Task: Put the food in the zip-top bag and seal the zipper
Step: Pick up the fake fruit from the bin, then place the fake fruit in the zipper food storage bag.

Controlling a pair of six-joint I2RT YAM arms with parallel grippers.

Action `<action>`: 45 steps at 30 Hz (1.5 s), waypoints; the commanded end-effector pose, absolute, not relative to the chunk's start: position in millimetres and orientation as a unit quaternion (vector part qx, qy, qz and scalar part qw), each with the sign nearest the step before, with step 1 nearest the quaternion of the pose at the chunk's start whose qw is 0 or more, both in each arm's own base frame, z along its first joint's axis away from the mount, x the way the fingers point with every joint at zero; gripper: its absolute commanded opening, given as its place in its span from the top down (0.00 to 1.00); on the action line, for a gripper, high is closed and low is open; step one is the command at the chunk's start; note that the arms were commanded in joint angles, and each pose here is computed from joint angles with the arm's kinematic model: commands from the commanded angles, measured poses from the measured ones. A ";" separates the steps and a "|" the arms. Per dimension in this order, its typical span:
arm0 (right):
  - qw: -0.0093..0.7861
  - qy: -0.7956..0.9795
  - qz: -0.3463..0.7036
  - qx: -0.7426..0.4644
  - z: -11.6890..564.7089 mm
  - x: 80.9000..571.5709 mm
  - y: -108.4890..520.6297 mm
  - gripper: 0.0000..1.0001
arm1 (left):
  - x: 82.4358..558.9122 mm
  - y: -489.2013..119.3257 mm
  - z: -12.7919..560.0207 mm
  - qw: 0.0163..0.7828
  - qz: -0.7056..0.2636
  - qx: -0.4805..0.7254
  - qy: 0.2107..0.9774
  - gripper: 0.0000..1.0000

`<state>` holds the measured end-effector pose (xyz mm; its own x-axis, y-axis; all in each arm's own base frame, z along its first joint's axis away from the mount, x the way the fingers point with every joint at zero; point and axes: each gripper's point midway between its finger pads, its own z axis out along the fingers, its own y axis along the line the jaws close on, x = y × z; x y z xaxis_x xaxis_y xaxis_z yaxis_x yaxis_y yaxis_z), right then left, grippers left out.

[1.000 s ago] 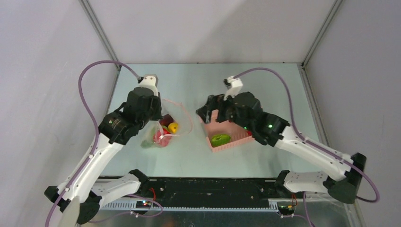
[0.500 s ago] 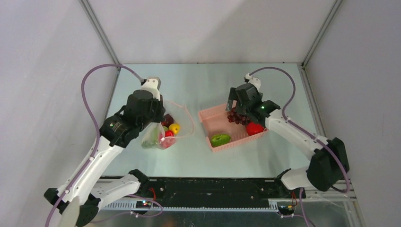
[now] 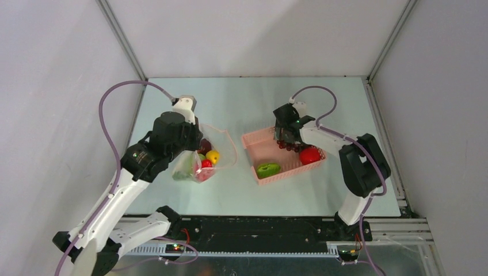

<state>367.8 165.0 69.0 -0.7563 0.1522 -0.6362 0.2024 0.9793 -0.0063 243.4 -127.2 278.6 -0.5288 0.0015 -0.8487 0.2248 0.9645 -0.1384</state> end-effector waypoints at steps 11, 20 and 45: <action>0.342 0.926 -0.088 0.137 68.5 373.0 154.0 0.80 | 247.8 -130.4 291.0 0.506 -0.127 0.073 0.850 1.00; 0.405 0.904 -0.072 0.120 132.2 363.3 158.6 1.00 | 247.8 -129.0 290.5 0.508 -0.126 0.071 0.849 1.00; 0.568 0.602 0.501 -0.252 416.5 193.6 305.6 1.00 | 247.1 -134.6 284.9 0.500 -0.135 0.078 0.852 1.00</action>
